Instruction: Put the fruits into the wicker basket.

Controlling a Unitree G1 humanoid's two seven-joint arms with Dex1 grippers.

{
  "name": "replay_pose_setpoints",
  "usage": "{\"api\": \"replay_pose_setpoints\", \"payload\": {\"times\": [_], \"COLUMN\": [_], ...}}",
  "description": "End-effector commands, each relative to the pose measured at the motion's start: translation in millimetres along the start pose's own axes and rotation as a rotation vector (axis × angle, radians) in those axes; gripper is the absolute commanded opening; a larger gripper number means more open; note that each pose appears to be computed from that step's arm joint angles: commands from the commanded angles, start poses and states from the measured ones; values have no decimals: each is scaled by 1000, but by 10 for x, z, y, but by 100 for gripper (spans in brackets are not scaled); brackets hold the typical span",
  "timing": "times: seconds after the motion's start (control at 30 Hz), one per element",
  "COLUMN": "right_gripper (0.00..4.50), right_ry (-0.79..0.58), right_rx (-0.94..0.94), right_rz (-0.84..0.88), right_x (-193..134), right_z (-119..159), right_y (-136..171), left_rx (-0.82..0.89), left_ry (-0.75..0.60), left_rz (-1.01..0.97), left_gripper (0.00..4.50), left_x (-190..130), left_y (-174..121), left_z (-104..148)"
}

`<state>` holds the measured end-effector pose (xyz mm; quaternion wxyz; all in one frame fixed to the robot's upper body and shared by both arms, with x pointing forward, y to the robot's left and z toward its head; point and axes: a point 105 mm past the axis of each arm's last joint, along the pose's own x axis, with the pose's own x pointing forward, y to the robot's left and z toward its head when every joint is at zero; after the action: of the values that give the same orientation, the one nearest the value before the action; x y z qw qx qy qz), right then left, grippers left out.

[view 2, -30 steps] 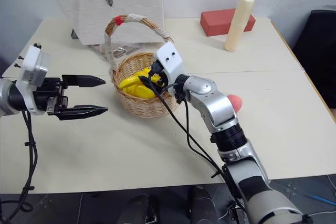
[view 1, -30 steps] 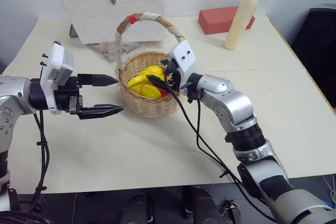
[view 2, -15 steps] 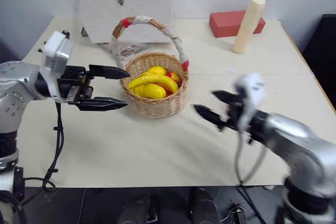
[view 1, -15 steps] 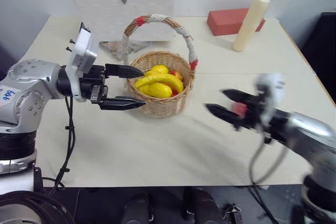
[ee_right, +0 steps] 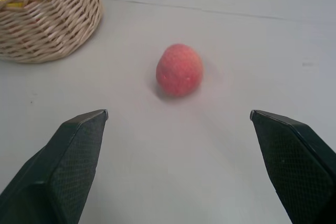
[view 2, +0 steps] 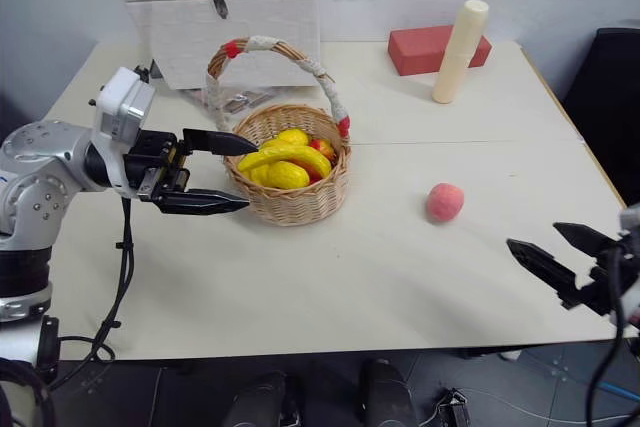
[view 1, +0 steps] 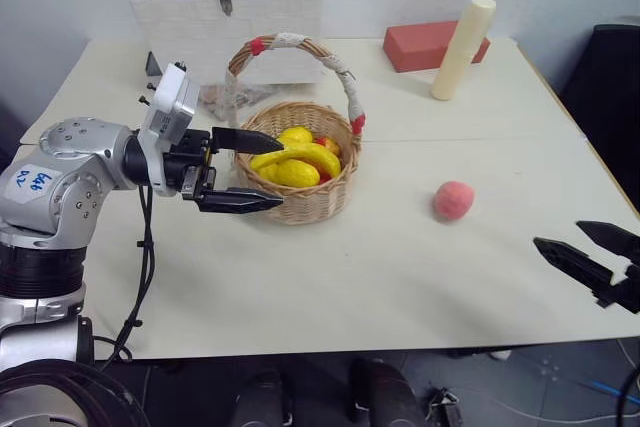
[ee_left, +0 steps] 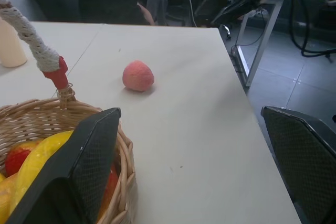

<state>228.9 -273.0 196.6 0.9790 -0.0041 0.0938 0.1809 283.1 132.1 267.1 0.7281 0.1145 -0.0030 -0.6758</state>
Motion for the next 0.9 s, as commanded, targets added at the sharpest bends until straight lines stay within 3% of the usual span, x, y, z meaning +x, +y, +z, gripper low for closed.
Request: {"api": "replay_pose_setpoints", "payload": {"times": [0.03, 0.23, 0.4, 0.73, 0.83, 0.9], "right_gripper": [448, 448, 448, 448, 391, 318], "right_ry": [-52, -114, -88, 24, 11, 9], "right_rx": [11, 111, 114, 101, 77, 52], "right_rz": [-68, -194, -246, -321, -255, -223], "right_x": [294, 891, 1227, 1542, 1559, 1546], "right_z": [0, -9, -73, -350, -338, -324], "right_y": [-72, -179, -147, -158, -10, 52], "left_rx": [58, 63, 63, 55, 62, 65], "left_ry": [-6, -10, -10, -5, -9, -12], "left_rz": [-5, 3, 18, 20, 34, 40], "left_gripper": [450, 450, 450, 450, 450, 450], "left_x": [24, 37, 42, 58, 45, 49], "left_y": [-42, -80, -94, -102, -49, -39], "left_z": [117, 140, 158, 148, 176, 179]}}
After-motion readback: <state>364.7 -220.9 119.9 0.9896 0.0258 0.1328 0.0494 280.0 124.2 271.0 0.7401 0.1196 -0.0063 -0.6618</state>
